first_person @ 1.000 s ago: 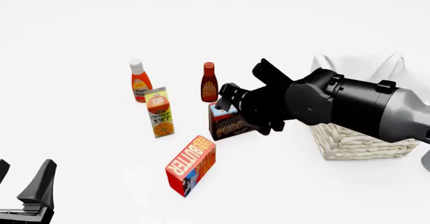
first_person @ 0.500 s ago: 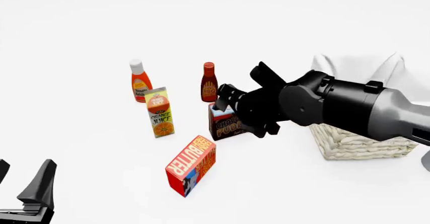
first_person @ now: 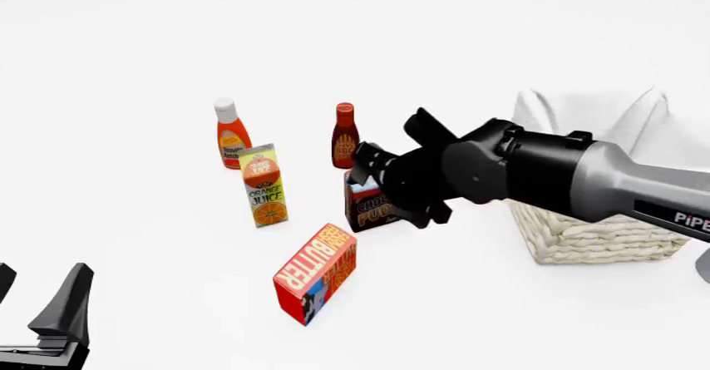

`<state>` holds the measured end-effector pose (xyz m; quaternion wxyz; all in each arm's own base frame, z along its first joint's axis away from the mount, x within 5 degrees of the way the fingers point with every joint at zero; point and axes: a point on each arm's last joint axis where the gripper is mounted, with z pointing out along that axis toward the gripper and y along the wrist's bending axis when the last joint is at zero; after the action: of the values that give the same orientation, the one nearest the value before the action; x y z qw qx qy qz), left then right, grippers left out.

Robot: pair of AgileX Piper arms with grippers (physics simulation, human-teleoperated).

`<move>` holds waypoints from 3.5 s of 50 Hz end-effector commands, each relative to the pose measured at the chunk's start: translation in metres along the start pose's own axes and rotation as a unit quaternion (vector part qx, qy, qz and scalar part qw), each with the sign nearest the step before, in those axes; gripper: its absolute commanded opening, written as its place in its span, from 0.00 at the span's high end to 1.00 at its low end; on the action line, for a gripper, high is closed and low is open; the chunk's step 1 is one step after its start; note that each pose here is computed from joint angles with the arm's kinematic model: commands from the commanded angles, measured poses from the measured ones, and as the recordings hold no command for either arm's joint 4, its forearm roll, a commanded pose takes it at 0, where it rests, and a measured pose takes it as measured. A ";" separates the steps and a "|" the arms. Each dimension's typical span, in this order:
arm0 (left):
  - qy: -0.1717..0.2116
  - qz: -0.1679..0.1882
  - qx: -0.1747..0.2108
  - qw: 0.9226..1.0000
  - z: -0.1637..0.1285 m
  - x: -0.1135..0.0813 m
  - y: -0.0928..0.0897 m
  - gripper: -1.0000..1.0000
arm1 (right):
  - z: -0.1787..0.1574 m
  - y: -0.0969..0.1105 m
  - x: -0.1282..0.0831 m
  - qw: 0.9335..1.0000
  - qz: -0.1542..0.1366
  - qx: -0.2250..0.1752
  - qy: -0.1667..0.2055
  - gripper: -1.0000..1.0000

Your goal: Pick the butter and place it in the basket.

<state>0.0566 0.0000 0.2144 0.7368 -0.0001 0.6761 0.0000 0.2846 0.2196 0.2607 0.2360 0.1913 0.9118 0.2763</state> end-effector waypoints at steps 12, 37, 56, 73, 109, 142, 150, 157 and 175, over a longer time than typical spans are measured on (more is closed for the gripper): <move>0.000 0.000 0.000 1.000 0.000 0.000 0.000 0.00 | 0.016 0.000 0.002 1.000 0.009 0.008 0.005 0.00; 0.000 0.000 0.000 1.000 0.000 0.000 0.000 0.00 | 0.028 0.004 0.008 1.000 0.006 0.022 0.020 0.00; 0.000 0.000 0.000 1.000 0.000 0.000 0.000 0.00 | 0.037 0.015 0.012 0.999 -0.021 0.034 0.035 0.00; 0.000 0.000 0.000 1.000 0.000 0.000 0.000 0.00 | 0.040 0.018 0.018 0.998 -0.017 0.035 0.041 0.00; 0.000 0.000 0.000 1.000 0.000 0.000 0.000 0.00 | 0.042 0.004 0.018 0.998 0.019 0.039 0.036 0.00; 0.000 0.000 0.000 1.000 0.000 0.000 0.000 0.00 | 0.061 0.000 0.030 0.997 0.034 0.046 0.045 0.00; 0.000 0.000 0.000 1.000 0.000 0.000 0.000 0.00 | 0.062 -0.002 0.026 0.997 0.045 0.046 0.041 0.00; 0.000 0.000 0.000 1.000 0.000 0.000 0.000 0.00 | 0.065 -0.004 0.028 0.997 0.049 0.047 0.042 0.00; 0.000 0.000 0.000 1.000 0.000 0.000 0.000 0.00 | 0.072 -0.006 0.032 0.996 0.058 0.053 0.045 0.00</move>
<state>0.0566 0.0000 0.2144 0.7368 -0.0001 0.6761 0.0000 0.2952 0.2576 0.1978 0.1712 0.2395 0.9223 0.2505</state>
